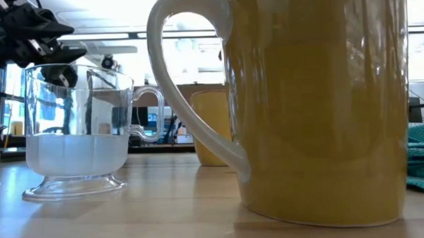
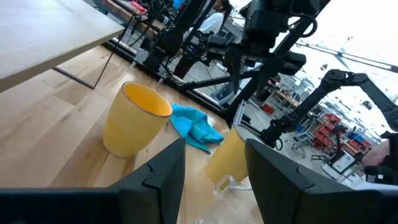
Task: Stack small to large cups/mugs on shelf
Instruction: Put the white mug on the shelf
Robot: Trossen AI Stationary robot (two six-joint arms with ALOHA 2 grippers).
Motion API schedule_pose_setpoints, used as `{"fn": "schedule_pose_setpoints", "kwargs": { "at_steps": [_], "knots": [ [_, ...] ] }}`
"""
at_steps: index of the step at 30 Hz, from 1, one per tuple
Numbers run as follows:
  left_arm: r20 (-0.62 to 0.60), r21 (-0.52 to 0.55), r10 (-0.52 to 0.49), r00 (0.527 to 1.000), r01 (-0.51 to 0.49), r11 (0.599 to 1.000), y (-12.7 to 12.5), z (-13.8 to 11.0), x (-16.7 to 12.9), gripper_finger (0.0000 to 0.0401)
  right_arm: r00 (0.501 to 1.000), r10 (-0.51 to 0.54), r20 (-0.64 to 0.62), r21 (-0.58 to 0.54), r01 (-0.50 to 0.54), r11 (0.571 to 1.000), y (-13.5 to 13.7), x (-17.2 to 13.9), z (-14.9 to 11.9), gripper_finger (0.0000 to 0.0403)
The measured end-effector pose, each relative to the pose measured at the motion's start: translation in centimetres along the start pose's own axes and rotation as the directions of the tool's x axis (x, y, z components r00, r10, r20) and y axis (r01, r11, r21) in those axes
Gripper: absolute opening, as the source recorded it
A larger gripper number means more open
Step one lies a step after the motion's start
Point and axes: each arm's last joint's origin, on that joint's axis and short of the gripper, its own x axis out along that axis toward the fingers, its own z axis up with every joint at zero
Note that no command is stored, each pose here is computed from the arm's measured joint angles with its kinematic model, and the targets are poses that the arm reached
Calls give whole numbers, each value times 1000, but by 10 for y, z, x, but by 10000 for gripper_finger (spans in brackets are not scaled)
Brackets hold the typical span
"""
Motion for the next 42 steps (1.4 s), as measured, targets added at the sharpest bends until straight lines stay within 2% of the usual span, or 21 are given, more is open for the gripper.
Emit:
{"fn": "schedule_pose_setpoints", "kwargs": {
  "at_steps": [8, 28, 34, 42],
  "knots": [
    [30, -3, 51, 998, -51, 999, 2, 1, 0, 154, 1000, 0, 0, 0, 0, 1000, 0, 0, 0, 181],
    [23, -9, 43, 999, -43, 999, 1, 0, 0, 154, 1000, 1, 0, 13, -1, 1000, 0, 0, 0, 181],
    [22, -9, 43, 999, -43, 999, 1, 0, 0, 154, 1000, 5, -5, 83, -5, 997, 0, 0, 0, 181],
    [22, -9, 46, 999, -46, 999, 2, 0, 0, 154, 1000, 22, -20, 81, -20, 997, 3, 0, -2, 181]
  ]
}}
